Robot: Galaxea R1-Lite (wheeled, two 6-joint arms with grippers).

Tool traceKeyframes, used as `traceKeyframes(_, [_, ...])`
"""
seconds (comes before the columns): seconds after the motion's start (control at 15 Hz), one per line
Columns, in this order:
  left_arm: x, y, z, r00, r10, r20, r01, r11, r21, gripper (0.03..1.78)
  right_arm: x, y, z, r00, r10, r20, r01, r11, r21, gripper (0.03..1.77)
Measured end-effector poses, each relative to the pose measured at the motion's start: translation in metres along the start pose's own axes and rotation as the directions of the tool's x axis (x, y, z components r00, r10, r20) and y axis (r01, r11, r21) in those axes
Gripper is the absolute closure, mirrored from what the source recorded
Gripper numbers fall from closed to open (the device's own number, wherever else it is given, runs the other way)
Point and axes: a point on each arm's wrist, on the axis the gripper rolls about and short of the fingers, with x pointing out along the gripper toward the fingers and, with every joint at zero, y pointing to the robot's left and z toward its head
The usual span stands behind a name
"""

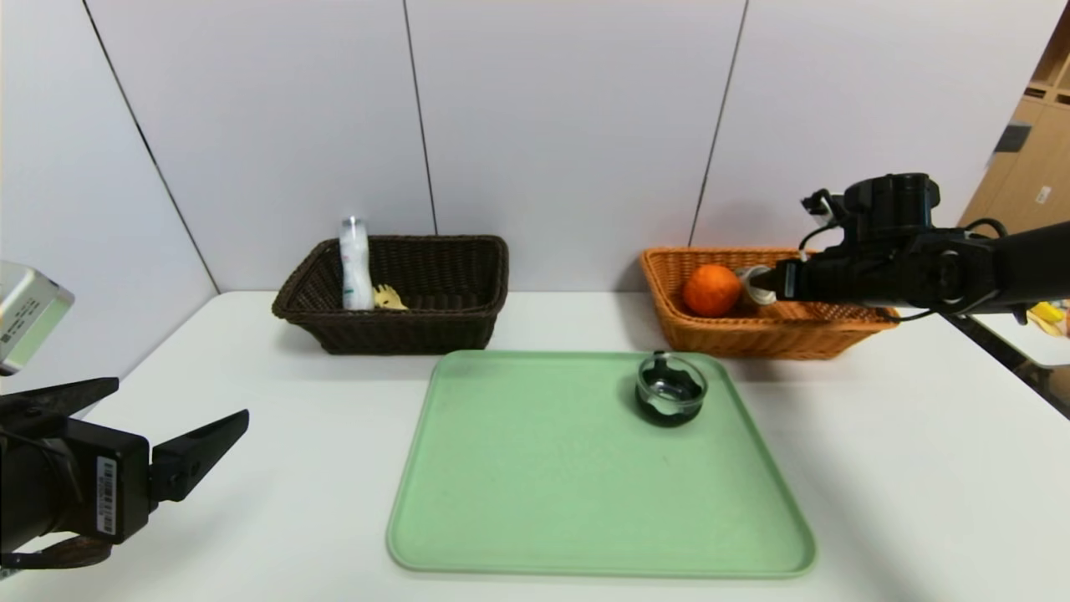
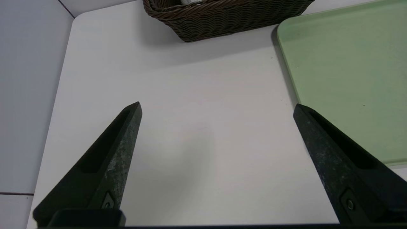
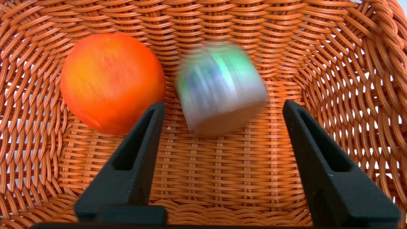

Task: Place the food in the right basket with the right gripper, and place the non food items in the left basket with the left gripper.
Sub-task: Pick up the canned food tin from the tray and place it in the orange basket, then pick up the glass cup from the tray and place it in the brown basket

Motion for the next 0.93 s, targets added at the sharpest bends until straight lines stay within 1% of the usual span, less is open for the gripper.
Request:
traceKeyframes(0.2, [0.000, 0.000, 0.001, 1.000, 0.000, 0.003, 0.000, 1.000, -0.001, 0.12, -0.005, 0.000, 0.009, 1.000, 0.000, 0.028, 0.000, 1.000, 0.000, 0.35])
traceKeyframes(0.4, [-0.003, 0.000, 0.022, 0.998, -0.011, 0.056, 0.013, 0.999, -0.030, 0.12, -0.028, 0.002, 0.026, 0.997, 0.004, 0.076, -0.004, 1.000, 0.001, 0.27])
traceKeyframes(0.47, [-0.004, -0.001, 0.032, 0.996, -0.034, 0.077, 0.037, 0.998, -0.042, 0.12, -0.042, 0.004, 0.033, 0.996, 0.013, 0.089, -0.014, 1.000, 0.009, 0.25])
traceKeyframes(0.53, [-0.003, -0.004, 0.039, 0.992, -0.088, 0.087, 0.092, 0.995, -0.046, 0.12, -0.059, 0.009, 0.040, 0.995, 0.037, 0.097, -0.040, 0.999, 0.031, 0.23])
traceKeyframes(0.6, [-0.001, -0.007, 0.044, 0.981, -0.173, 0.088, 0.177, 0.983, -0.042, 0.12, -0.076, 0.016, 0.046, 0.992, 0.071, 0.100, -0.079, 0.994, 0.070, 0.21])
traceKeyframes(0.67, [0.002, -0.012, 0.046, 0.961, -0.264, 0.079, 0.267, 0.963, -0.037, 0.12, -0.095, 0.028, 0.052, 0.987, 0.119, 0.103, -0.132, 0.983, 0.130, 0.20])
traceKeyframes(0.73, [0.007, -0.018, 0.048, 0.933, -0.355, 0.064, 0.357, 0.934, -0.030, 0.12, -0.116, 0.041, 0.059, 0.978, 0.173, 0.114, -0.194, 0.959, 0.207, 0.18])
traceKeyframes(0.8, [0.012, -0.026, 0.051, 0.899, -0.436, 0.047, 0.438, 0.899, -0.022, 0.12, -0.137, 0.051, 0.068, 0.966, 0.218, 0.141, -0.250, 0.927, 0.279, 0.17])
traceKeyframes(0.87, [0.018, -0.034, 0.053, 0.873, -0.487, 0.030, 0.488, 0.873, -0.014, 0.12, -0.154, 0.057, 0.077, 0.955, 0.235, 0.180, -0.284, 0.899, 0.334, 0.16])
traceKeyframes(0.93, [0.025, -0.043, 0.056, 0.857, -0.516, 0.021, 0.516, 0.857, -0.006, 0.12, -0.170, 0.061, 0.086, 0.944, 0.238, 0.230, -0.311, 0.872, 0.377, 0.15])
